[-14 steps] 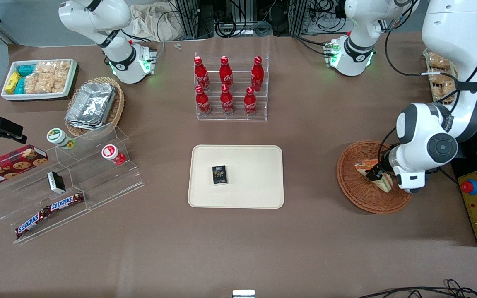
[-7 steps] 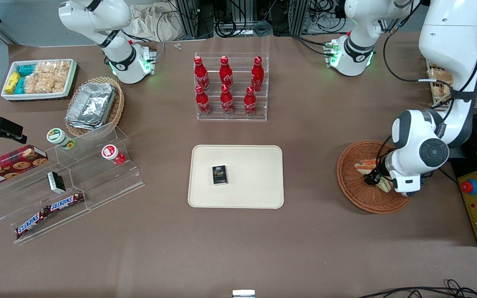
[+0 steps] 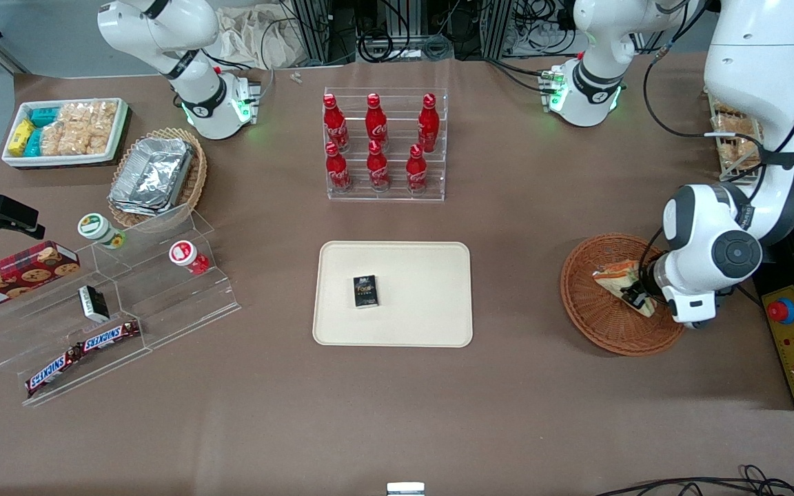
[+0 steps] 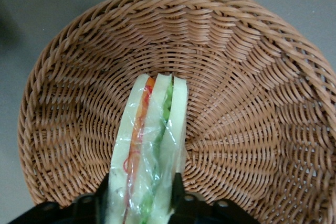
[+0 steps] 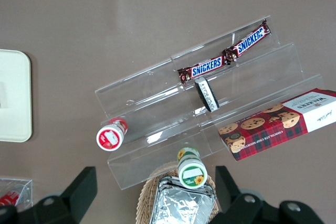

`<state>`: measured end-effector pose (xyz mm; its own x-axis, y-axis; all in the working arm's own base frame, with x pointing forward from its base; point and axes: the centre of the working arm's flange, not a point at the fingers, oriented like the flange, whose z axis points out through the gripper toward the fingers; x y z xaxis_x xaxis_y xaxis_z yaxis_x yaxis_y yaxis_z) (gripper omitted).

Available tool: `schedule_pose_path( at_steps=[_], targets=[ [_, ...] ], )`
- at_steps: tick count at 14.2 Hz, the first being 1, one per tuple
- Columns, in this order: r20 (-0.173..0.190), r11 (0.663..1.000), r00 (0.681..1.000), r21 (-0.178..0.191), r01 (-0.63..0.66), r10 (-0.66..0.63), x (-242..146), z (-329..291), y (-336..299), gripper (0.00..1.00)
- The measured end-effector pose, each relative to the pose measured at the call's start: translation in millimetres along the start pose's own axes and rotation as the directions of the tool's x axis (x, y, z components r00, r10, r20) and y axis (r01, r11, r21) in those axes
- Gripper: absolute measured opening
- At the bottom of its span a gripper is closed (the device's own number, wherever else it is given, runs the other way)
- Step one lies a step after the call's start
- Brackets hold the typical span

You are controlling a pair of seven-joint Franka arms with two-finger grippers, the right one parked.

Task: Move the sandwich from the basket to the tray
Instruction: 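Close the left gripper on the sandwich and lift it from the basket, then carry the held sandwich with the left gripper over the cream tray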

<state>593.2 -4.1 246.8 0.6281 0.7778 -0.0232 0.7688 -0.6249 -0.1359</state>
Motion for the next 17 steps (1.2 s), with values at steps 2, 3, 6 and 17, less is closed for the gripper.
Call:
schedule_pose_path(
  at_steps=[2,3,6,17],
  targets=[
    [0.0,1.0,1.0,0.0,0.0,0.0,0,-1,0,0.26],
    [-0.001,1.0,1.0,0.0,-0.002,0.002,-1,-4,1,0.22],
    [0.0,1.0,1.0,0.003,-0.027,0.027,-9,-42,14,0.15],
    [0.056,0.767,0.765,-0.058,-0.638,0.641,-191,-196,134,0.16]
  ],
)
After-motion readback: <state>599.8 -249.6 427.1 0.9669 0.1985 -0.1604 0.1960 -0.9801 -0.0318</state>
